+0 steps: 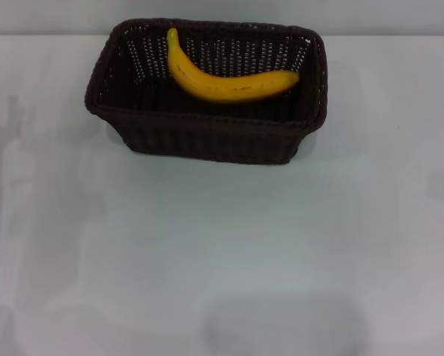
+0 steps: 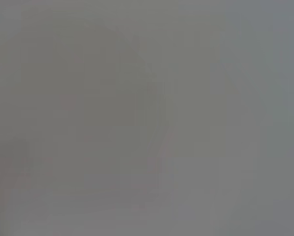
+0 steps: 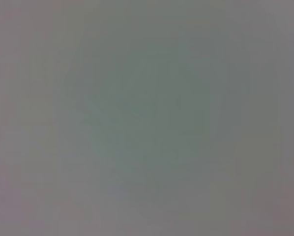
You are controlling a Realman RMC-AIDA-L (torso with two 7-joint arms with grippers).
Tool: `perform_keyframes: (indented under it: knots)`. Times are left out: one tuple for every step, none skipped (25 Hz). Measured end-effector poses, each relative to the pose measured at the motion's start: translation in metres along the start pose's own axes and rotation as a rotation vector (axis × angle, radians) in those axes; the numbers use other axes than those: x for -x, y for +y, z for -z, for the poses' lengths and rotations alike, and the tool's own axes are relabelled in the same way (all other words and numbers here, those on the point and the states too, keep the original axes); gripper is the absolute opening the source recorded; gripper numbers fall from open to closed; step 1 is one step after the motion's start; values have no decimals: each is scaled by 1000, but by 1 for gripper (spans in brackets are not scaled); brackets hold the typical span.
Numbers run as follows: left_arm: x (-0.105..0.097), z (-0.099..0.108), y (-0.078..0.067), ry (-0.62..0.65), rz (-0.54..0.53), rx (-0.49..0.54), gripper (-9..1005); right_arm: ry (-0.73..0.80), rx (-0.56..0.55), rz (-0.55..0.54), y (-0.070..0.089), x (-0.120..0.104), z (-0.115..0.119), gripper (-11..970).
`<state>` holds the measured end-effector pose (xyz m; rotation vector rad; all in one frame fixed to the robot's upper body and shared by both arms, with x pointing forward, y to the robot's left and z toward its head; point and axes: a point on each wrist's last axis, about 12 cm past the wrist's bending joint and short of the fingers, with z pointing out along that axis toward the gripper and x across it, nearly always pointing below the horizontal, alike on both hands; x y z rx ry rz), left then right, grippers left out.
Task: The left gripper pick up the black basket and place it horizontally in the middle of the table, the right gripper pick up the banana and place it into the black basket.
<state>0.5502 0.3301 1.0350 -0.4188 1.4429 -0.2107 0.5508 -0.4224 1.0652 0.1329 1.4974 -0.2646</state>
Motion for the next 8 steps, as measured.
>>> perform_keyframes:
  knots:
    - [0,0,0,1,-1,0,873,2,-2,0,-1,-1,1,872]
    - [0,1,1,0,-1,1,873,3,-3,0,-1,-1,2,872]
    - [1,1,2,-3,-1,2,873,5,-4,0,-1,-2,2,872]
    - [2,1,3,-8,-1,2,873,6,-4,0,-1,-2,3,872]
    - [3,1,3,-12,0,3,873,6,-4,-1,-1,-2,3,872]
    - [3,1,4,-13,-1,3,872,6,-3,-2,0,-2,3,872]
    - [3,1,4,-13,-1,6,872,6,-2,-2,0,-2,2,872]
    - [3,1,4,-12,-2,10,872,6,-1,-4,1,-2,2,872]
